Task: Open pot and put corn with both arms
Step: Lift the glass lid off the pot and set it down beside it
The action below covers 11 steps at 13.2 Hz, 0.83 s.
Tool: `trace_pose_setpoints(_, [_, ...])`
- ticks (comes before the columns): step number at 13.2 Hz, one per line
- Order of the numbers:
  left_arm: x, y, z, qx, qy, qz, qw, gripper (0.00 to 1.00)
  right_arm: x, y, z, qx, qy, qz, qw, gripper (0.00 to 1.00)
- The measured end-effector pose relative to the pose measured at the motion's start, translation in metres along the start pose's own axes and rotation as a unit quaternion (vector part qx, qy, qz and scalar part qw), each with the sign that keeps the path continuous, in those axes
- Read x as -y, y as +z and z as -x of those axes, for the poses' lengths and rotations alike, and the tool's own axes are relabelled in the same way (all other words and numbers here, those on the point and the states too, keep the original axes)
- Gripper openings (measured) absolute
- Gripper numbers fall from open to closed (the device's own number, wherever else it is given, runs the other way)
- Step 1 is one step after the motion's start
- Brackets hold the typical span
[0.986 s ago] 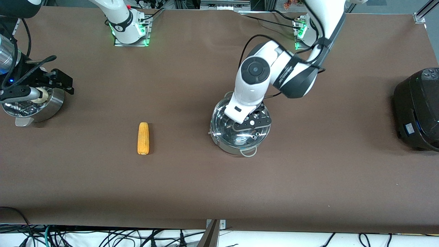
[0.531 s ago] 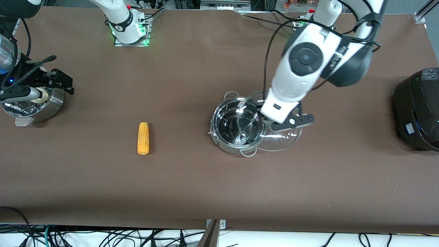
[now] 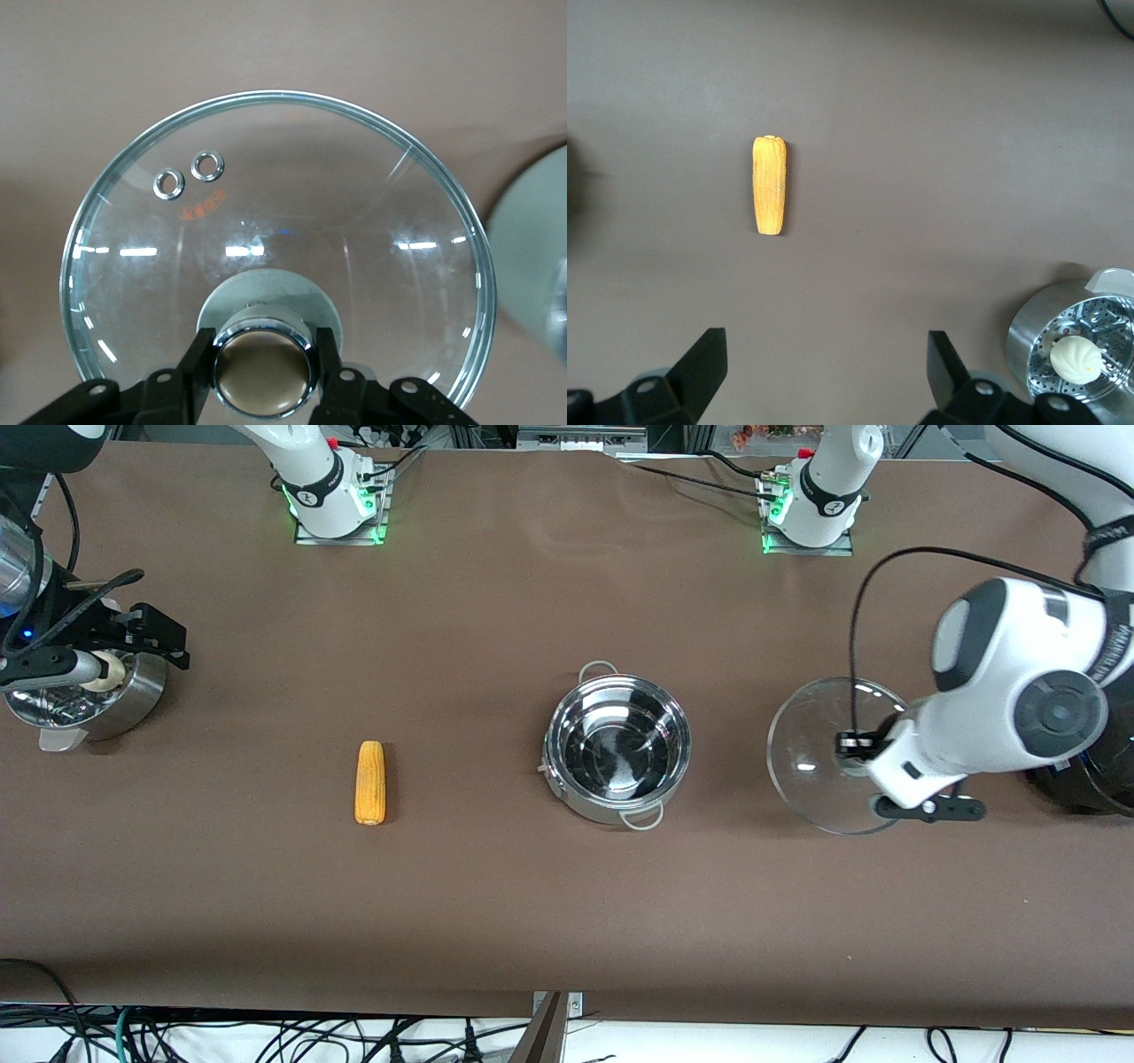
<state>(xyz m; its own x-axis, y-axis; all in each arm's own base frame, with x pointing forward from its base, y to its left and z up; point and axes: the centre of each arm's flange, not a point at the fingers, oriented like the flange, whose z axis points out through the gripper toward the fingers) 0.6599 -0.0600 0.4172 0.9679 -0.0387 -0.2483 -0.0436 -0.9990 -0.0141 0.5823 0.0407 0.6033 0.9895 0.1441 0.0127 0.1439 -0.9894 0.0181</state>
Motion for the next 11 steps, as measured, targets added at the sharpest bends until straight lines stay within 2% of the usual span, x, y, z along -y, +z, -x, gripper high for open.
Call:
trace_pose_setpoints(4, [0.061,0.067,-0.003,0.007,0.018,0.014,1.0,0.5,0.0,0.0,0.0,0.0,0.0,0.0,1.0,1.0])
trace_pose_setpoints(11, [0.055,0.171,0.019,-0.016,0.053,0.0,0.998,0.5,-0.002,0.0,0.0,0.0,0.002,0.0,1.0,1.0])
